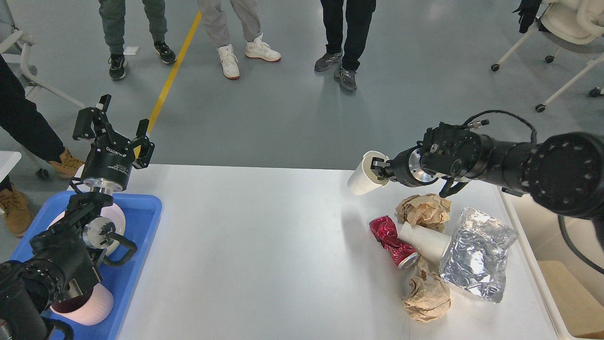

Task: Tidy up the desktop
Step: 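Lift the white paper cup with the right gripper and carry it away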

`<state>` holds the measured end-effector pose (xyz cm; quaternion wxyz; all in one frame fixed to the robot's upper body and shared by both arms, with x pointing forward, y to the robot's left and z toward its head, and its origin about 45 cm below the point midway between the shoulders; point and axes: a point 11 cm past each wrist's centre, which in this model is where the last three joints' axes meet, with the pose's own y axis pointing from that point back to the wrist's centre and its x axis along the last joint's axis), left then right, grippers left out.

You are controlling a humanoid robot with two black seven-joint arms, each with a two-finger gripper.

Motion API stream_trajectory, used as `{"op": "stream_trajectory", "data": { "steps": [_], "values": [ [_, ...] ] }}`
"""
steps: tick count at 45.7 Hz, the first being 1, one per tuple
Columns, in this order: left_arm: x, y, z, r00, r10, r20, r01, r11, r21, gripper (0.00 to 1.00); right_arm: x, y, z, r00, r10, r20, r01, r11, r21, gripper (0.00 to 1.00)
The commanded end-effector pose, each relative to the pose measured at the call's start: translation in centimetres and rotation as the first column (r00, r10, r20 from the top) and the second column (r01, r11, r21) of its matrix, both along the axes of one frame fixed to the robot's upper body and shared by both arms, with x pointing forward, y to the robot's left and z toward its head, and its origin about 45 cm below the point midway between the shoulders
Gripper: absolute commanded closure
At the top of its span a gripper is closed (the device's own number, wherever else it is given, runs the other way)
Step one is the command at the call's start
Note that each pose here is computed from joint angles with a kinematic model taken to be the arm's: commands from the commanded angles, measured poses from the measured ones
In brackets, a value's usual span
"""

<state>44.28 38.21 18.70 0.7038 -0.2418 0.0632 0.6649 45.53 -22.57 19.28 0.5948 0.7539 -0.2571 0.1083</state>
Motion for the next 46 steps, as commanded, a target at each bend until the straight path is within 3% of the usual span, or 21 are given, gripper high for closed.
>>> {"op": "stream_trajectory", "data": {
  "steps": [1,14,23,29,36,46],
  "values": [
    [0.0,0.0,0.0,1.0,0.0,0.0,0.0,1.0,0.0,0.04,1.0,-2.2,5.6,0.998,-0.043,0.055,0.041,0.999,0.024,1.0],
    [0.0,0.0,0.0,1.0,0.0,0.0,0.0,1.0,0.0,0.04,2.3,-6.6,17.9,0.986,-0.096,0.137,0.084,0.992,0.092,1.0],
    [0.0,0.0,0.0,1.0,0.0,0.0,0.0,1.0,0.0,0.04,2.1,-9.3,20.6,0.976,-0.141,0.164,0.122,0.985,0.119,1.0],
    [0.0,0.0,0.0,1.0,-0.001,0.0,0.001,1.0,-0.001,0.04,1.8,-13.4,19.1,0.96,-0.219,0.177,0.21,0.975,0.067,1.0],
    [0.0,0.0,0.0,1.0,0.0,0.0,0.0,1.0,0.0,0.04,0.3,-21.3,13.9,0.904,-0.353,0.24,0.379,0.923,-0.069,1.0],
    [0.0,0.0,0.0,1.0,0.0,0.0,0.0,1.0,0.0,0.04,-6.1,-30.2,4.0,0.825,-0.482,0.295,0.55,0.804,-0.226,1.0]
  ]
}}
